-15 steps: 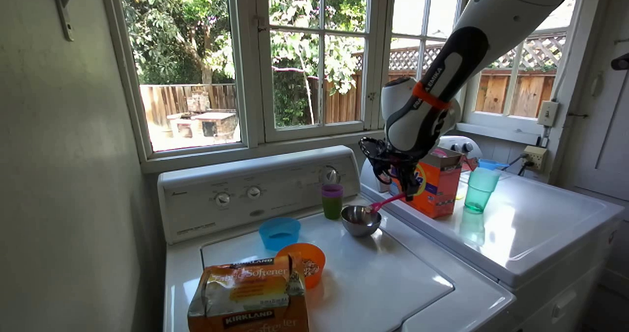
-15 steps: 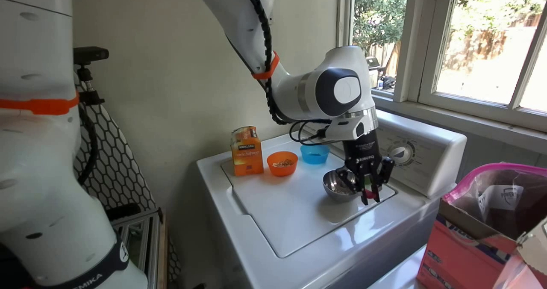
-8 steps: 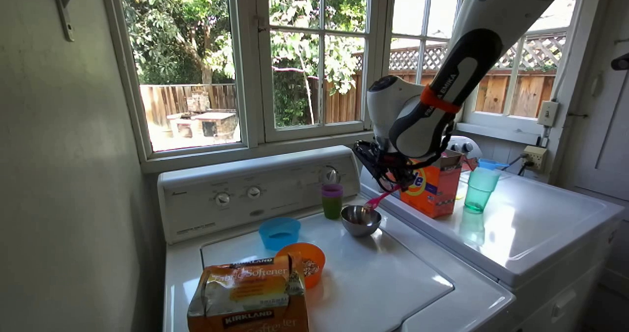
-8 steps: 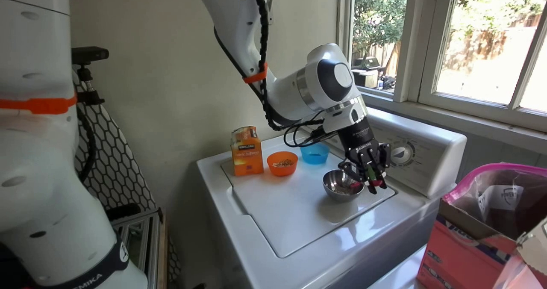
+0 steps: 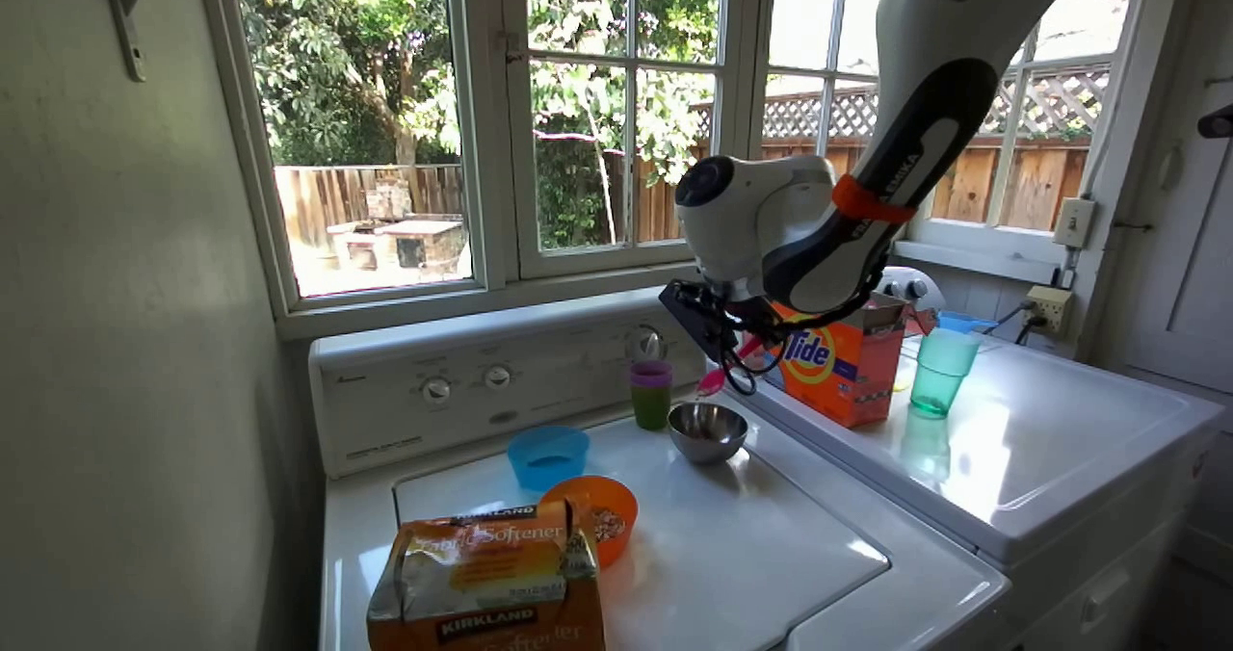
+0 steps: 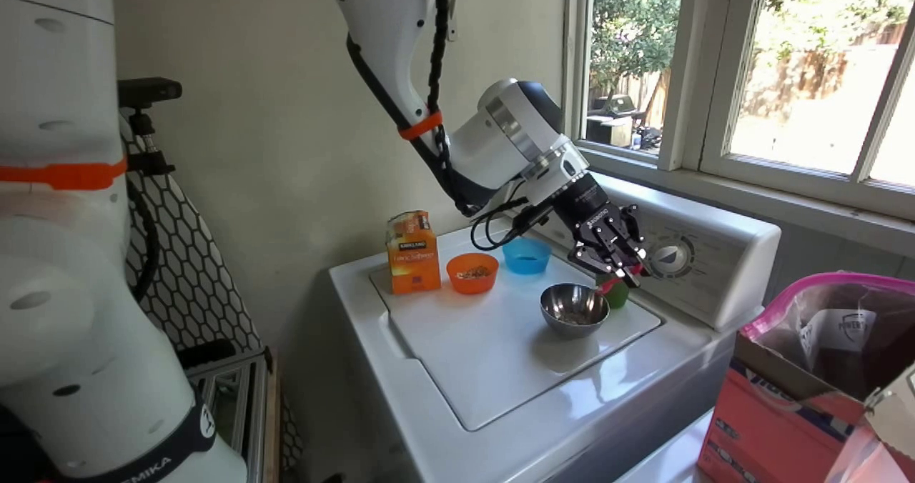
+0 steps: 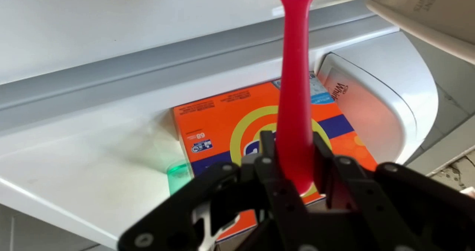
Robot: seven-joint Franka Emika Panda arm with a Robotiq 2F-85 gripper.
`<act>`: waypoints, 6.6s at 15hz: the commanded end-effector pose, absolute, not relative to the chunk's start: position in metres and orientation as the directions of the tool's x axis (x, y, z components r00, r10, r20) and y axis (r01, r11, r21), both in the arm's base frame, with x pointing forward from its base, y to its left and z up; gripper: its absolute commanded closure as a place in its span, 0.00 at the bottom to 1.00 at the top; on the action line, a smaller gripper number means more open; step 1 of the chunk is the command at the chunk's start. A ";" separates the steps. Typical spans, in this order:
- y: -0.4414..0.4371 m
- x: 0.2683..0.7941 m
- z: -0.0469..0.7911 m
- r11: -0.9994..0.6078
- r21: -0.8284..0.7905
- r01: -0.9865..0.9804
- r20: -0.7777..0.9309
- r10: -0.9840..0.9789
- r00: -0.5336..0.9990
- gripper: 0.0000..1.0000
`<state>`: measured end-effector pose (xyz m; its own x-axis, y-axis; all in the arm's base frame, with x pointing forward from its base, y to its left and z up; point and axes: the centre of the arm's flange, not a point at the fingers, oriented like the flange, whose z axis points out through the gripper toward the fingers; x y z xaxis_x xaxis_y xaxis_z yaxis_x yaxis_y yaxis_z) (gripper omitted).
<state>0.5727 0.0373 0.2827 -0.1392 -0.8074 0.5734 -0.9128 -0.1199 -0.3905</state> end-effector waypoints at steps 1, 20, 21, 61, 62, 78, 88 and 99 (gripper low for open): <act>0.051 0.565 0.275 -0.153 -0.398 -0.905 0.657 -0.735 -0.165 0.94; -0.031 0.542 0.312 -0.052 -0.218 -0.974 0.334 -0.942 -0.024 0.94; -0.031 0.540 0.310 -0.062 -0.207 -0.976 0.297 -0.955 -0.002 0.94; 0.204 0.502 0.304 -0.458 -0.105 -0.883 0.474 -0.804 0.360 0.94; 0.211 0.501 0.303 -0.466 -0.094 -0.880 0.479 -0.796 0.370 0.94; 0.233 0.481 0.314 -0.432 0.038 -0.901 0.551 -0.743 0.380 0.74; 0.270 0.479 0.321 -0.268 0.010 -0.963 0.729 -0.658 0.190 0.94; 0.312 0.508 0.274 -0.249 -0.039 -0.968 0.706 -0.692 0.150 0.94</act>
<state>0.4896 0.2939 0.2925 0.1770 -0.6964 0.6955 -0.9671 -0.2544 -0.0087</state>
